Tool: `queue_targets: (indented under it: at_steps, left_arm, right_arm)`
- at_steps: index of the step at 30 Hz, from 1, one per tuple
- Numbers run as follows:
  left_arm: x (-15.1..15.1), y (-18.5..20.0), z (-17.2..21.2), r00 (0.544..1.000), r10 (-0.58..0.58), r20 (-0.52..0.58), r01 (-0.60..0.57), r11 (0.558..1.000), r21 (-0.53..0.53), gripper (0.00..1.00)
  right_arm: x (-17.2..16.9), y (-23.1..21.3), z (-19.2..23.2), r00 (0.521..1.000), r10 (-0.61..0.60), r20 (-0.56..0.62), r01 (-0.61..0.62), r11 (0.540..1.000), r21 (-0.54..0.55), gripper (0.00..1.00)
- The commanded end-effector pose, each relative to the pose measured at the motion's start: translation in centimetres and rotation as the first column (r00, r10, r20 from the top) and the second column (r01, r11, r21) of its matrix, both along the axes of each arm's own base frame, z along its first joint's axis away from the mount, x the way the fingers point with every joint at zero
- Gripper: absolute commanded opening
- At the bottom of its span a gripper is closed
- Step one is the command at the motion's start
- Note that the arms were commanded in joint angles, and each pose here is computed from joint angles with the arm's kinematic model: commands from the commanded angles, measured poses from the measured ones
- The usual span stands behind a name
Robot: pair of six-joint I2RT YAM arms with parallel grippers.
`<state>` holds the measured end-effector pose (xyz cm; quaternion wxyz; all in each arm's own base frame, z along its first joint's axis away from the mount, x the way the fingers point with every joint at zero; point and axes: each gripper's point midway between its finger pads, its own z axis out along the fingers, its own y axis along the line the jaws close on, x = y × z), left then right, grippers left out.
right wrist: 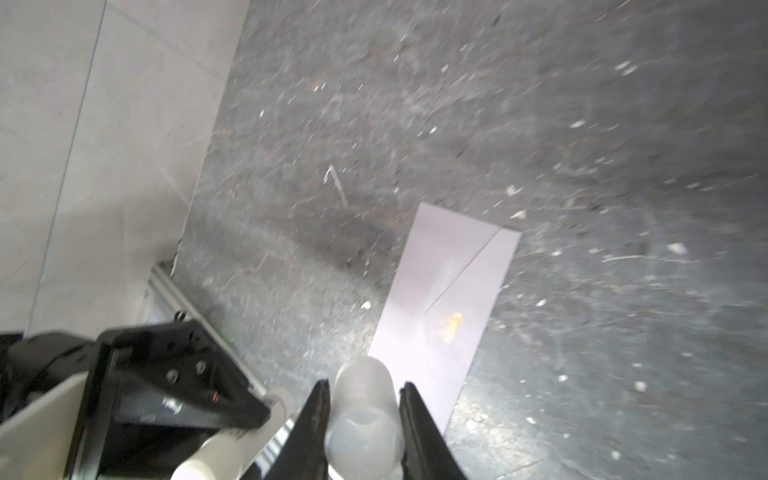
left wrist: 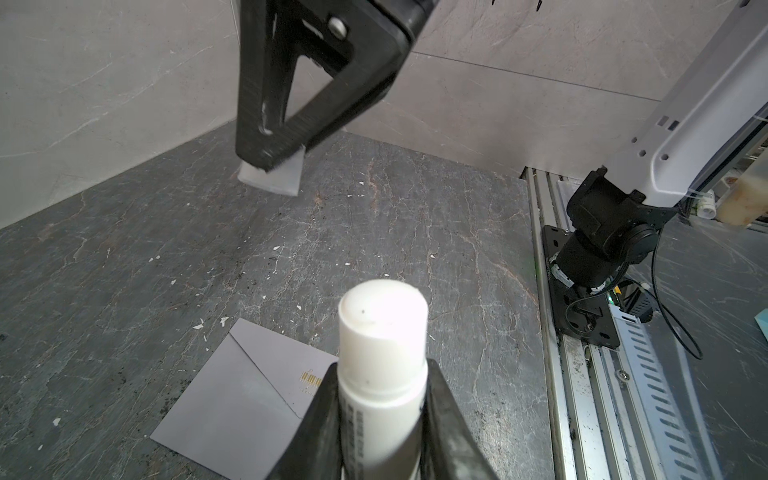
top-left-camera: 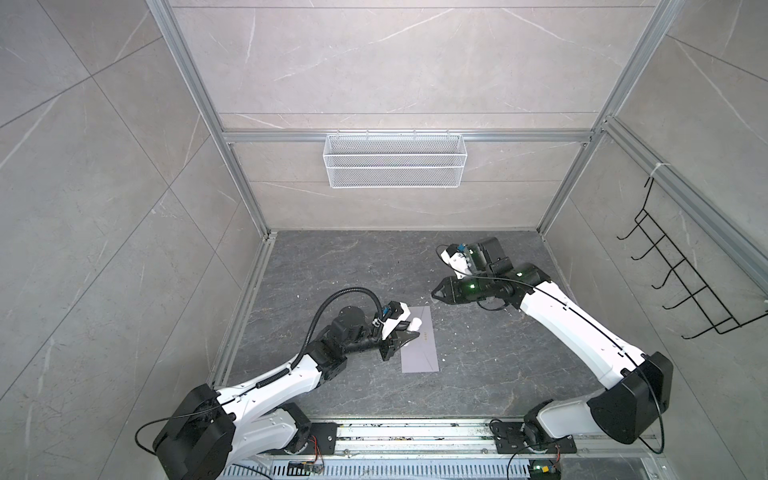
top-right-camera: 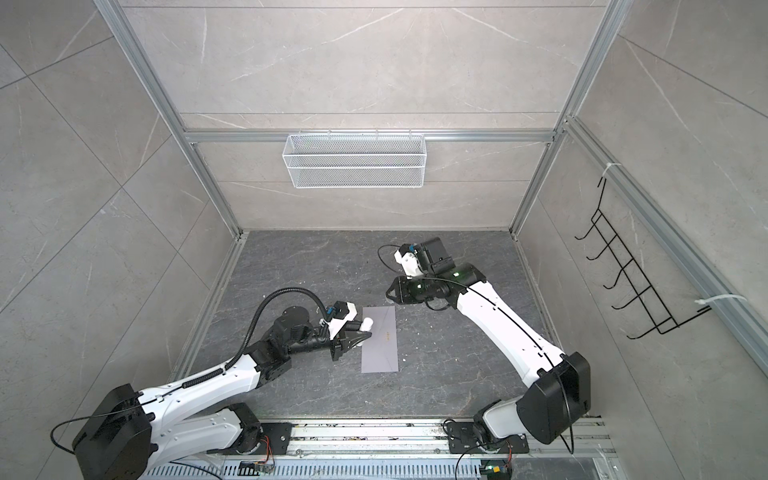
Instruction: Place the letter into the envelope and seal it
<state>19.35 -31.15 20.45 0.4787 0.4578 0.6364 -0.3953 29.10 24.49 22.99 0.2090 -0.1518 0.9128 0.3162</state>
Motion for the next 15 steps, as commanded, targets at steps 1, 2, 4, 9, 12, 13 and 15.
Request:
queue_targets:
  at_steps: [1,2,4,9,12,13,15]
  left_arm:
    - [-0.3,-0.7,2.4,0.997,-0.043,0.071,0.048,0.997,-0.06,0.0]
    - [-0.3,-0.7,2.5,0.997,-0.044,0.071,0.048,0.997,-0.06,0.0]
    - [-0.3,-0.7,2.5,0.997,-0.044,0.068,0.048,0.997,-0.061,0.0]
    - [-0.5,-0.7,2.4,0.997,-0.046,0.061,0.049,0.997,-0.062,0.0]
    - [-0.5,-0.7,2.4,0.997,-0.046,0.061,0.05,0.997,-0.063,0.0]
    - [-0.5,-0.7,2.4,0.997,-0.045,0.061,0.049,0.997,-0.063,0.0]
    - [-0.5,-0.7,2.4,0.997,-0.045,0.06,0.049,0.997,-0.062,0.0]
  right_arm:
    - [-1.9,1.2,1.5,0.996,0.081,0.021,-0.083,0.993,0.084,0.28]
    - [-2.2,1.3,1.5,0.996,0.089,0.018,-0.09,0.992,0.09,0.28]
    - [-2.8,1.6,1.5,0.994,0.104,0.015,-0.105,0.989,0.109,0.28]
    - [-3.5,2.1,1.6,0.992,0.124,0.01,-0.124,0.983,0.133,0.28]
    - [-3.9,2.5,1.8,0.991,0.135,0.008,-0.135,0.979,0.153,0.28]
    - [-4.1,2.6,1.9,0.99,0.139,0.01,-0.139,0.977,0.162,0.28]
    - [-4.3,2.8,2.1,0.989,0.144,0.014,-0.144,0.974,0.173,0.28]
